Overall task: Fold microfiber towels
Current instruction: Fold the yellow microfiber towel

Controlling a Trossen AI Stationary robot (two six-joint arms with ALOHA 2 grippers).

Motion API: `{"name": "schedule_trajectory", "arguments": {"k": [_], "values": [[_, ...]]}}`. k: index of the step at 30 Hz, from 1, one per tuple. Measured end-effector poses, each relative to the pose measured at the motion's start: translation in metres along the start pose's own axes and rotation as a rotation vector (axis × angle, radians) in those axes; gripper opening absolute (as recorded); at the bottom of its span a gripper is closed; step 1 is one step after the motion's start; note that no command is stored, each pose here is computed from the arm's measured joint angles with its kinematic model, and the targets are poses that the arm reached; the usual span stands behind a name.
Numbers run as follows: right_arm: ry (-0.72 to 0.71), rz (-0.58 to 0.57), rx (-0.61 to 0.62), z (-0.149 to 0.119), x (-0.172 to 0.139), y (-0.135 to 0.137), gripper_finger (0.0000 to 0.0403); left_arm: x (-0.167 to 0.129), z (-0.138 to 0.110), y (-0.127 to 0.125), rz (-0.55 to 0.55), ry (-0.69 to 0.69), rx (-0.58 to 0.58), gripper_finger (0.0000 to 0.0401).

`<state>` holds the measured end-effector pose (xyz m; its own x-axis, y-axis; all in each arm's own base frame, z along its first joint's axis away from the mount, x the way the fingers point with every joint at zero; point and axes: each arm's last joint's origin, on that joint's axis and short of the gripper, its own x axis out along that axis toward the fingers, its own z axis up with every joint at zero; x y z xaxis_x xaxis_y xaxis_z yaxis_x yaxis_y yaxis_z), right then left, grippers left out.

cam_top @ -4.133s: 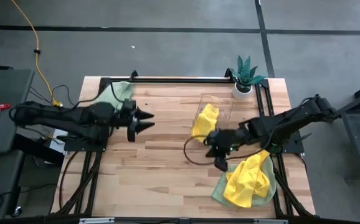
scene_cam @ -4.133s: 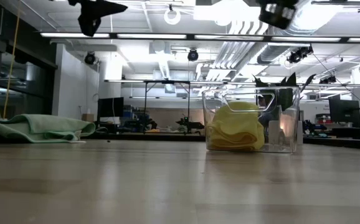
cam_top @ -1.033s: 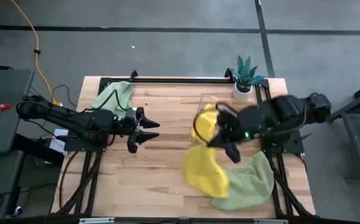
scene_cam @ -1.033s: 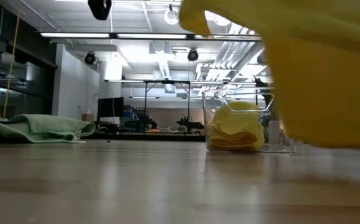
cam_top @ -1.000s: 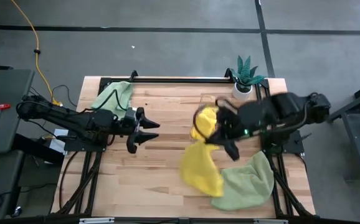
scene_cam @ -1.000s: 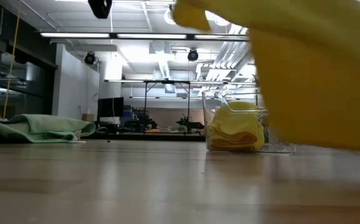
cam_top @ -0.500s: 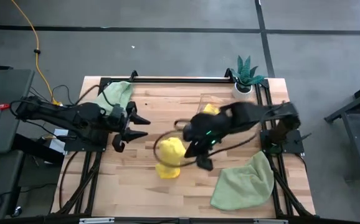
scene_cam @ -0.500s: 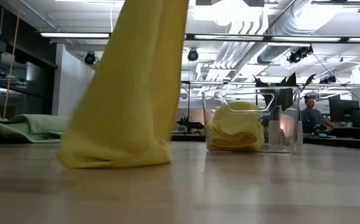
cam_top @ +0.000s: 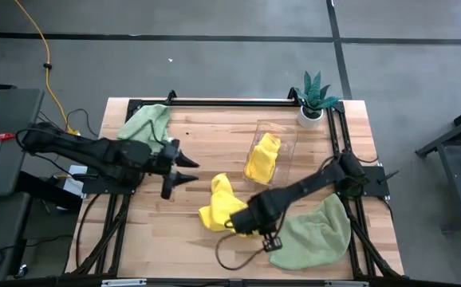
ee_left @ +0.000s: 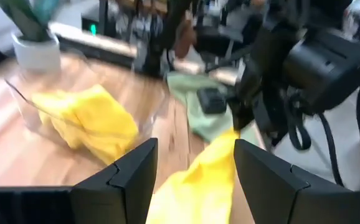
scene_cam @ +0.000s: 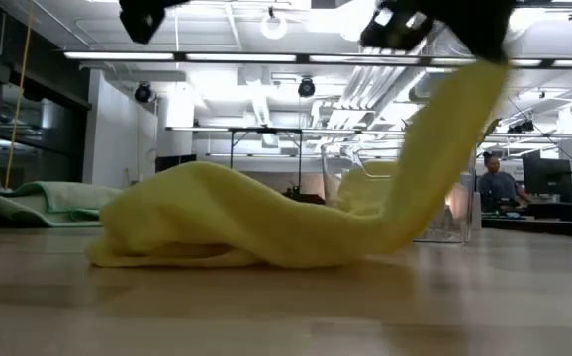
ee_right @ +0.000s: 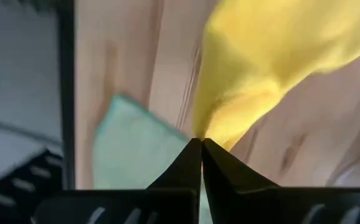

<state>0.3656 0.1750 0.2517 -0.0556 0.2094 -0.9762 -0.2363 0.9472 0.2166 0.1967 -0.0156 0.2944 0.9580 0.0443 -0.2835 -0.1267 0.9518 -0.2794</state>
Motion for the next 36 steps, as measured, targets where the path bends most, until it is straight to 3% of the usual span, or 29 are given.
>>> {"name": "schedule_trajectory", "arguments": {"k": [9,20,23,30,36], "values": [[0.181,-0.028,-0.012,-0.025,0.050,0.015,0.0000,0.071,-0.043,0.003,0.054,0.237,-0.033,0.0200],[0.125,-0.026,0.013,-0.021,0.054,0.020,0.0000,0.150,-0.091,0.018,0.064,0.535,-0.185,0.0191],[0.118,-0.027,0.019,-0.021,0.054,0.020,0.0000,0.160,-0.097,0.022,0.080,0.572,-0.193,0.0156],[0.106,-0.025,0.031,-0.020,0.054,0.021,0.0000,0.164,-0.098,0.022,0.029,0.609,-0.227,0.0017],[0.084,-0.021,0.029,-0.017,0.054,0.020,0.0000,0.164,-0.098,0.022,0.033,0.610,-0.238,0.0005]]}}
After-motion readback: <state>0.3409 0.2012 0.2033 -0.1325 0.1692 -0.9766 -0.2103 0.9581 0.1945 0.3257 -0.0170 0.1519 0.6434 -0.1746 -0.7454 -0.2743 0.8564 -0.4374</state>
